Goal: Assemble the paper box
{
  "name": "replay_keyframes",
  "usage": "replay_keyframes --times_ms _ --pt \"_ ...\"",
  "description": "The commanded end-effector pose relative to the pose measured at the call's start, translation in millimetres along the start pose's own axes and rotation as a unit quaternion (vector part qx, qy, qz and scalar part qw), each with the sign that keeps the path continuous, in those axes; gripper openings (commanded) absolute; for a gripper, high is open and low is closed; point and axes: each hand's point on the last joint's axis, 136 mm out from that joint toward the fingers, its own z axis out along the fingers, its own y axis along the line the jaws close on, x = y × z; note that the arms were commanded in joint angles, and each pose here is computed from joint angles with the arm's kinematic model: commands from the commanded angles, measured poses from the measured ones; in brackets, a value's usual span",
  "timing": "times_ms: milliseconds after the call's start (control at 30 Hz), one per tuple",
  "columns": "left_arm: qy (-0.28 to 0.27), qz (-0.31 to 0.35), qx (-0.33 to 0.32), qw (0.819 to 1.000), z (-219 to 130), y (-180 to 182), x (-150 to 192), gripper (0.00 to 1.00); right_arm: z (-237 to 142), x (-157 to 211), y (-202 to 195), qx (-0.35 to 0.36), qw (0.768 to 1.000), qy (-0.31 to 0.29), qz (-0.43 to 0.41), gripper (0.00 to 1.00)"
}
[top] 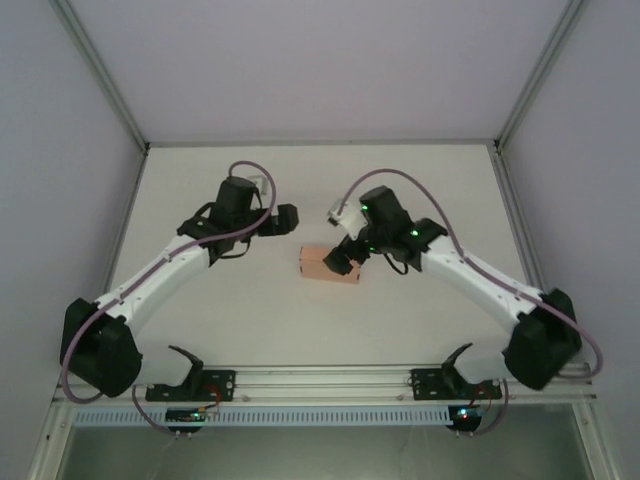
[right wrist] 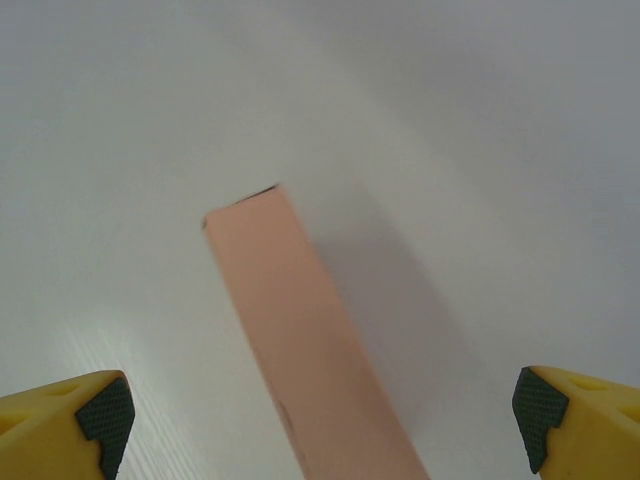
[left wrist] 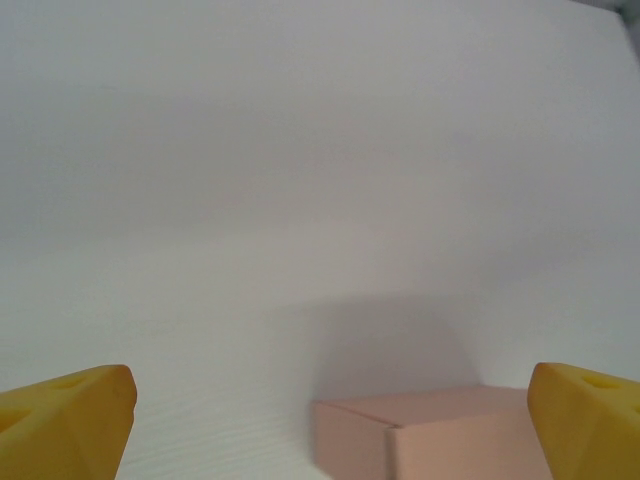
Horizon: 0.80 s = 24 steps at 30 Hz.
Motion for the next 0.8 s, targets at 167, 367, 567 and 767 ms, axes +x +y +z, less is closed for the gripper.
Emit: replay_keyframes --times_ms 167,367,567,767 --pt "0.004 -0.035 -0.126 0.991 -32 84 25 0.99 45 40 1 -0.029 0.971 0.188 -0.143 0.97" --pt "0.003 -0.051 -0.153 0.987 -43 106 35 1.0 72 52 -4 -0.007 0.952 0.237 -0.191 0.88" --pt "-0.007 -0.047 -0.157 0.986 -46 109 31 1.0 82 46 -29 0.085 0.93 0.244 -0.262 0.72" --pt "-0.01 -0.043 -0.17 0.984 -47 114 33 1.0 83 37 -38 0.143 0.902 0.239 -0.329 0.69"
